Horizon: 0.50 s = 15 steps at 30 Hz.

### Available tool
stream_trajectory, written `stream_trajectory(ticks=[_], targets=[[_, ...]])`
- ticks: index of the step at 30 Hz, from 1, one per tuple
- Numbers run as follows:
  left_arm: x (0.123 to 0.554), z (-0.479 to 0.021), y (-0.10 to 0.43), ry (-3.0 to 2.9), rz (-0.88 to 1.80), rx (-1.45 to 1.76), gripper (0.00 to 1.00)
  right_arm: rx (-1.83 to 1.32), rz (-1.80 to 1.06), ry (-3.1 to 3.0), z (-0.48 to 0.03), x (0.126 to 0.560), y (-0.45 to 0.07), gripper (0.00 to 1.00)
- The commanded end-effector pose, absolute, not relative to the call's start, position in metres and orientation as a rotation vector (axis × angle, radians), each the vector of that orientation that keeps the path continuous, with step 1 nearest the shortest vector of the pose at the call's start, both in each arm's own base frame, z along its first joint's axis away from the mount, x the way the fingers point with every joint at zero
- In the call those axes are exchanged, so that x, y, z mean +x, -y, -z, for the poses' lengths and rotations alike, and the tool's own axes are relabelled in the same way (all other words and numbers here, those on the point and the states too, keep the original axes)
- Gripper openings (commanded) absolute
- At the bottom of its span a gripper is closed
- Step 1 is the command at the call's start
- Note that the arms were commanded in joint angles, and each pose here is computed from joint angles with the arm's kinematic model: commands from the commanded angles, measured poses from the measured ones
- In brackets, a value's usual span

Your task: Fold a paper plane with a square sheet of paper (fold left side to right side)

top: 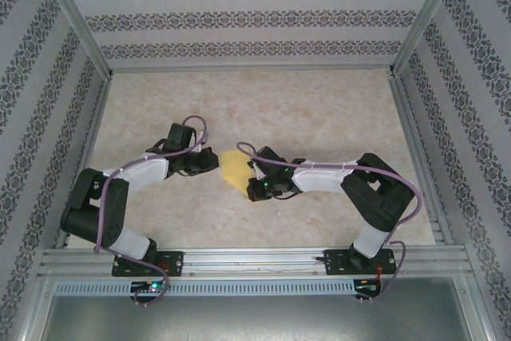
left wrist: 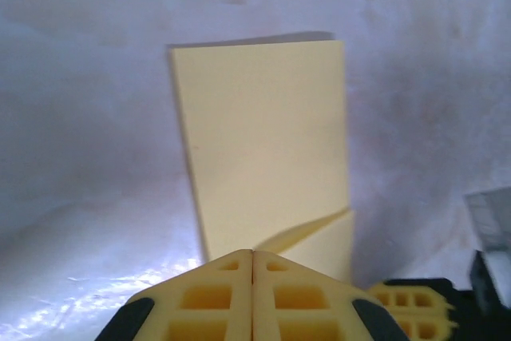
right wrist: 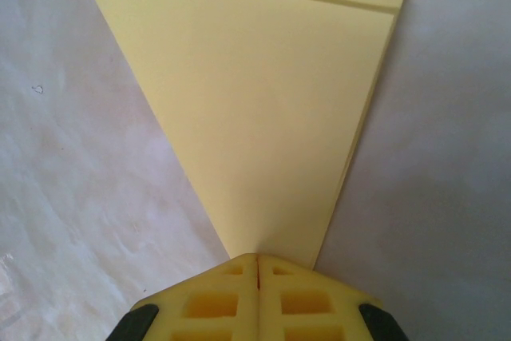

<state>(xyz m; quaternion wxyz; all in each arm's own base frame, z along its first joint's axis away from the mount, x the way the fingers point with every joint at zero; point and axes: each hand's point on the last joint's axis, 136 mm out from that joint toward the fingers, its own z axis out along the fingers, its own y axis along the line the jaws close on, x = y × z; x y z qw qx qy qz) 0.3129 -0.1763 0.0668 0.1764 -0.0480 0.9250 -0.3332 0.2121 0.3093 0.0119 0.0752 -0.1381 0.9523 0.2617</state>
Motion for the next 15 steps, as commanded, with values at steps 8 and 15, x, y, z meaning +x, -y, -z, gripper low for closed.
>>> stream_trajectory(ticks=[8, 15], targets=[[0.274, -0.059, 0.243, -2.682, 1.152, 0.096, 0.07, -0.367, -0.474, -3.114, 0.039, 0.175, -0.250, 0.00], [0.275, -0.029, 0.245, -2.758, 1.087, 0.092, 0.06, -0.363, -0.479, -3.113, 0.038, 0.175, -0.250, 0.00]])
